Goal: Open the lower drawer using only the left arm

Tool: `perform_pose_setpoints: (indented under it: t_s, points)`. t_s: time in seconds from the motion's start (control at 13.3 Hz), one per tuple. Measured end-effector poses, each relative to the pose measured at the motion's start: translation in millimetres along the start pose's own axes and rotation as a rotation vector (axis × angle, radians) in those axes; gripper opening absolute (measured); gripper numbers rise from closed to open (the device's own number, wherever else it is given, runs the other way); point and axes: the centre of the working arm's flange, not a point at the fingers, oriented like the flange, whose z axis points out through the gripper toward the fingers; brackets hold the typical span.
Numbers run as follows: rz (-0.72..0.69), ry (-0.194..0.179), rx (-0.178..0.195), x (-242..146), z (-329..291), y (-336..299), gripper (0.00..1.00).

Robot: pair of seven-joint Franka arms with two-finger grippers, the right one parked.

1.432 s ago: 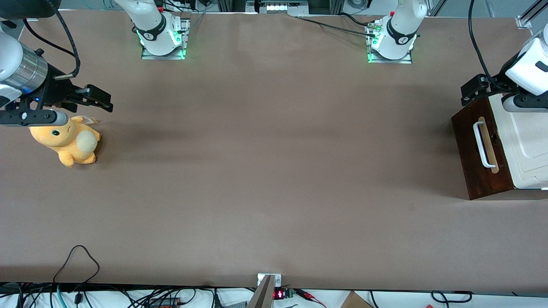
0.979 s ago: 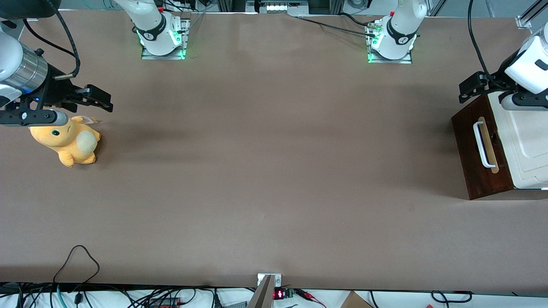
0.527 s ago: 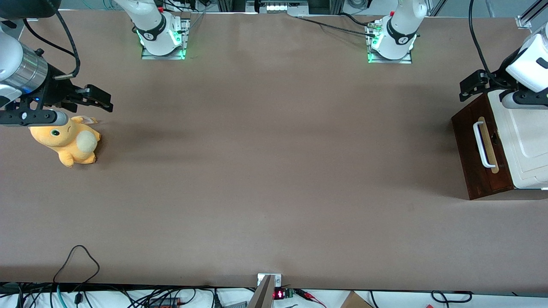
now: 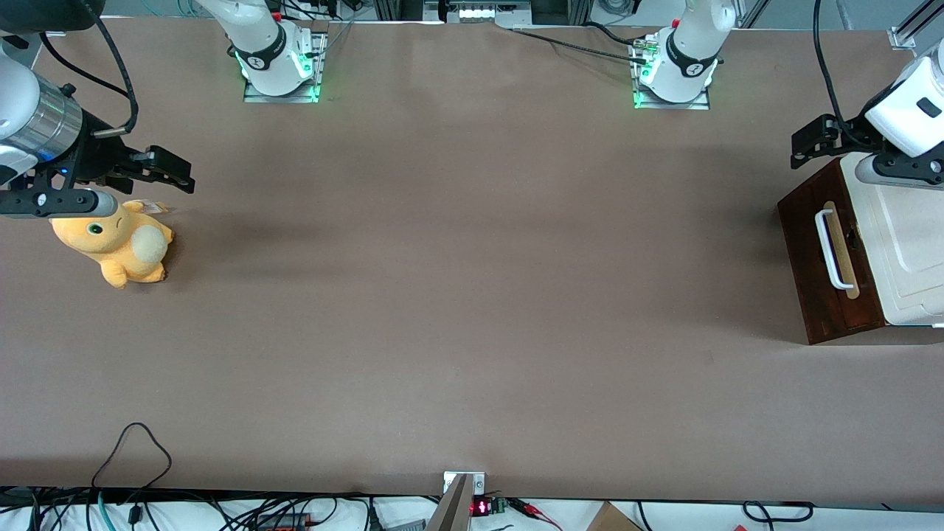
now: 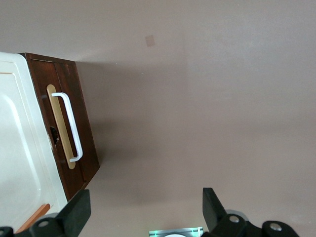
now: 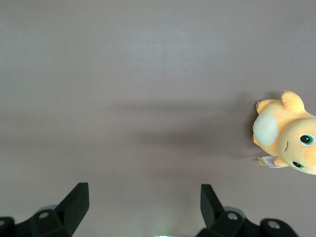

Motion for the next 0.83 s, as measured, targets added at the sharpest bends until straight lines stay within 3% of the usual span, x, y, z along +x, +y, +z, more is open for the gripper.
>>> perform_pose_setpoints:
  t_s: [0.08, 0.15, 0.38, 0.6, 0.83]
  points:
    - [0.007, -0.002, 0.019, 0.2, 0.1, 0.3, 1.00]
    - [0.020, -0.006, 0.075, 0.6, 0.1, 2.0, 1.00]
    - [0.042, -0.049, 0.310, 6.3, 15.2, 34.7, 1.00]
    - [0.017, -0.120, 0.563, 11.5, 65.1, 71.0, 1.00]
    - [-0.080, -0.154, 0.768, 8.8, 132.5, 94.7, 1.00]
